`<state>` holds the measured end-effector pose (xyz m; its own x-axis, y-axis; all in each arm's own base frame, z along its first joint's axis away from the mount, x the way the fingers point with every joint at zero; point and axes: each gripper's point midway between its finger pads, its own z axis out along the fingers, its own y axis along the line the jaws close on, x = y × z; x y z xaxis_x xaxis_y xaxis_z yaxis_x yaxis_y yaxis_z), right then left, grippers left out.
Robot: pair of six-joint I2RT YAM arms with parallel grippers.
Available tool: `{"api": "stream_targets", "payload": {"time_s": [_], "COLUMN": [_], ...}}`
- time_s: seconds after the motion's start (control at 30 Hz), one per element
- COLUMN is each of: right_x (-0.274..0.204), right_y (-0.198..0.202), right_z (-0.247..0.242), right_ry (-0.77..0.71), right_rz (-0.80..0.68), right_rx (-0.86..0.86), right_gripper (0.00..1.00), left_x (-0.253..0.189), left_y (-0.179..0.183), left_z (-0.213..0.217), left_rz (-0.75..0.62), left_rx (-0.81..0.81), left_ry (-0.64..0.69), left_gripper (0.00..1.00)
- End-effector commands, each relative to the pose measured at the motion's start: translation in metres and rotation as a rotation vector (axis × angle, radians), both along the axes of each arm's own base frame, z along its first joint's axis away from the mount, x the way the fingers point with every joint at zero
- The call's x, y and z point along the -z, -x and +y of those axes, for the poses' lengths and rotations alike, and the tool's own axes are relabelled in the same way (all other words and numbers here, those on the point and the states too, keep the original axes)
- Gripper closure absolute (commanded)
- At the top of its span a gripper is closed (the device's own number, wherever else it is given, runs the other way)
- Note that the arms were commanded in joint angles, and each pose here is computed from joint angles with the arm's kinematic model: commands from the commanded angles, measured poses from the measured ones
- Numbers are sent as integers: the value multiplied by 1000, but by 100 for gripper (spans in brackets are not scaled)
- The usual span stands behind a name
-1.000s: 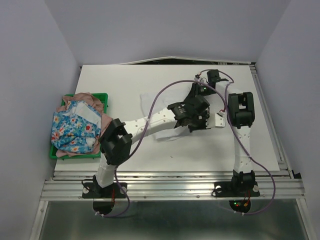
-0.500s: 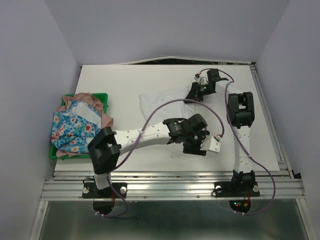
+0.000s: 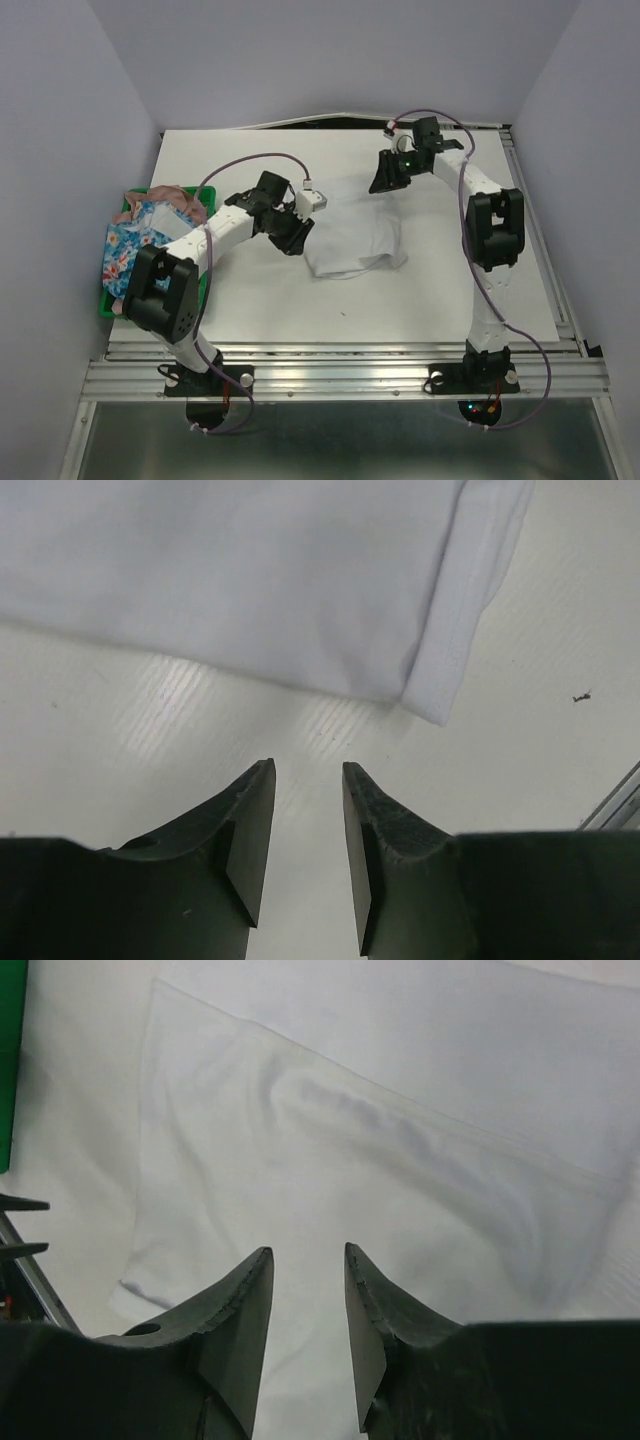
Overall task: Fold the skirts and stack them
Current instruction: Flatten the skirt out
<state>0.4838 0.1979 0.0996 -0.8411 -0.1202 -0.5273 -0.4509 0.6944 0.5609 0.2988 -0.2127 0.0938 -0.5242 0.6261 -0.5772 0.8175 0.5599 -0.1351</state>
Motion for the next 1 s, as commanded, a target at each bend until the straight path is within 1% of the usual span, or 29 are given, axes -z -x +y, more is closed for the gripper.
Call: {"api": "stream_targets", "payload": {"time_s": [0.0,0.07,0.1,0.13,0.17,0.2,0.3,0.33,0.37,0.4,0.43,0.47,0.53,0.57,0.67,0.8,0.87,0.93,0.97], "right_x": [-26,-29,-48,-44,-49,-67,-70,-81,-76,-76,-72,-72,-57,-52,-24,-13,-6,3,10], "right_y": [20,31,37,47,54,61,91,96,106,120,122,129,148,153,164,164,171,176,182], "right_z": [38,41,45,48,50,51,67,70,74,90,92,97,113,118,134,147,156,161,161], "right_ry": [48,45,33,46,55,72,113,133,151,165,222,243,303,319,378,382,371,365,368], "right_rz": [-100,-120,-173,-201,-232,-304,-353,-409,-417,-444,-491,-512,-532,-530,-477,-462,-461,-446,-432], "right_rx": [-132,-168,-185,-220,-243,-276,-360,-379,-405,-458,-484,-512,-589,-609,-668,-645,-648,-649,-657], "right_gripper": [60,60,61,61,62,63,66,66,66,67,67,67,69,73,79,79,78,76,72], "left_x": [-6,-10,-3,-4,-10,-3,2,5,9,20,24,29,44,49,63,72,74,77,77], "left_y": [-21,-38,-42,-47,-56,-62,-78,-83,-86,-91,-92,-94,-98,-98,-100,-100,-100,-101,-102], "left_z": [-4,-3,-4,-5,-8,-10,-17,-19,-20,-22,-23,-23,-24,-24,-24,-24,-23,-24,-23], "left_rz": [22,26,54,71,59,67,82,88,108,135,151,167,198,211,244,292,307,320,320], "left_rx": [-160,-204,-215,-228,-229,-235,-261,-272,-291,-305,-315,-323,-332,-335,-342,-350,-353,-352,-355], "left_ry": [94,148,155,178,194,195,217,218,224,216,217,219,208,203,192,210,216,216,218], "left_gripper": [56,56,57,57,58,58,58,58,58,59,60,60,61,61,62,63,62,62,62]}}
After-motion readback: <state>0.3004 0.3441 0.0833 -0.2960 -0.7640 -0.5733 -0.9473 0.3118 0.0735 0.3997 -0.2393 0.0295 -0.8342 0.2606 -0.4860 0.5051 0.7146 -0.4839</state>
